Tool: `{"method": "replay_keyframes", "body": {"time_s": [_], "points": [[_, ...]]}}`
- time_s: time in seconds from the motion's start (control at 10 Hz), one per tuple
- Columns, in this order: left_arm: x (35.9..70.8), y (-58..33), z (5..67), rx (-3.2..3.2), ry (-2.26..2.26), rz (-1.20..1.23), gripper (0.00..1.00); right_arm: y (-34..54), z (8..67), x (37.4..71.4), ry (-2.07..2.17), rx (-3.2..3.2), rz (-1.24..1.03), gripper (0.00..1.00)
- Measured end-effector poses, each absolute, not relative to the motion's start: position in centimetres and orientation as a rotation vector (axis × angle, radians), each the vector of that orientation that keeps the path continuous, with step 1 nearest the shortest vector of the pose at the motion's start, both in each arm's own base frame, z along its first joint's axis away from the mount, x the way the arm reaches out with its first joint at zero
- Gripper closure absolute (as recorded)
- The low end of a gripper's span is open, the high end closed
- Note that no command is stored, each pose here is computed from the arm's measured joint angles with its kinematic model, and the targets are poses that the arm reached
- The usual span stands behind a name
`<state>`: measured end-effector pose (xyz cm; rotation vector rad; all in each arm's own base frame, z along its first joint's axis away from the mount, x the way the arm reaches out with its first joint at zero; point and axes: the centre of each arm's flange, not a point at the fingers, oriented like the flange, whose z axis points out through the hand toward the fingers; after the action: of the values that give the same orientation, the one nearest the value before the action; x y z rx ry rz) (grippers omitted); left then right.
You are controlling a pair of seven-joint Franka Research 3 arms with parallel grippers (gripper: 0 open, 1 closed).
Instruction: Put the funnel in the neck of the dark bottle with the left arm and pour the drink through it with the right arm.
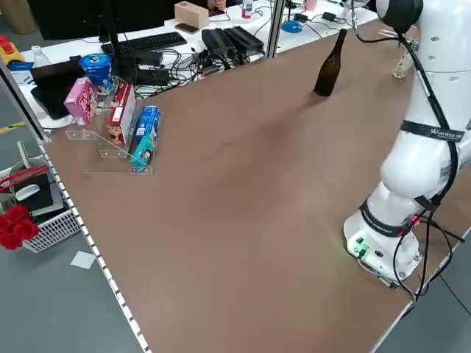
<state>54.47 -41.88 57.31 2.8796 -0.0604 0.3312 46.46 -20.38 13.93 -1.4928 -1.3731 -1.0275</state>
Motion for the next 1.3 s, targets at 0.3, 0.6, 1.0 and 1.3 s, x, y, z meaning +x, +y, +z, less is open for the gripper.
{"method": "replay_keyframes", "body": {"time_s": [0.3, 0.6, 1.0, 1.3], "points": [[54.4, -42.3, 55.8, 2.893, -0.071, 0.295, 0.96, -19.3, 11.4, 45.9, -1.305, -1.467, -1.063, 0.00], [54.5, -42.7, 54.8, 2.895, -0.077, 0.271, 0.96, -18.1, 10.4, 46.1, -1.281, -1.434, -1.067, 0.00], [54.2, -43.3, 54.3, 2.894, -0.091, 0.257, 0.96, -15.0, 9.8, 47.1, -1.262, -1.369, -1.096, 0.00], [54.3, -43.3, 54.3, 2.894, -0.091, 0.257, 0.96, -14.1, 9.1, 47.4, -1.251, -1.357, -1.112, 0.00]]}}
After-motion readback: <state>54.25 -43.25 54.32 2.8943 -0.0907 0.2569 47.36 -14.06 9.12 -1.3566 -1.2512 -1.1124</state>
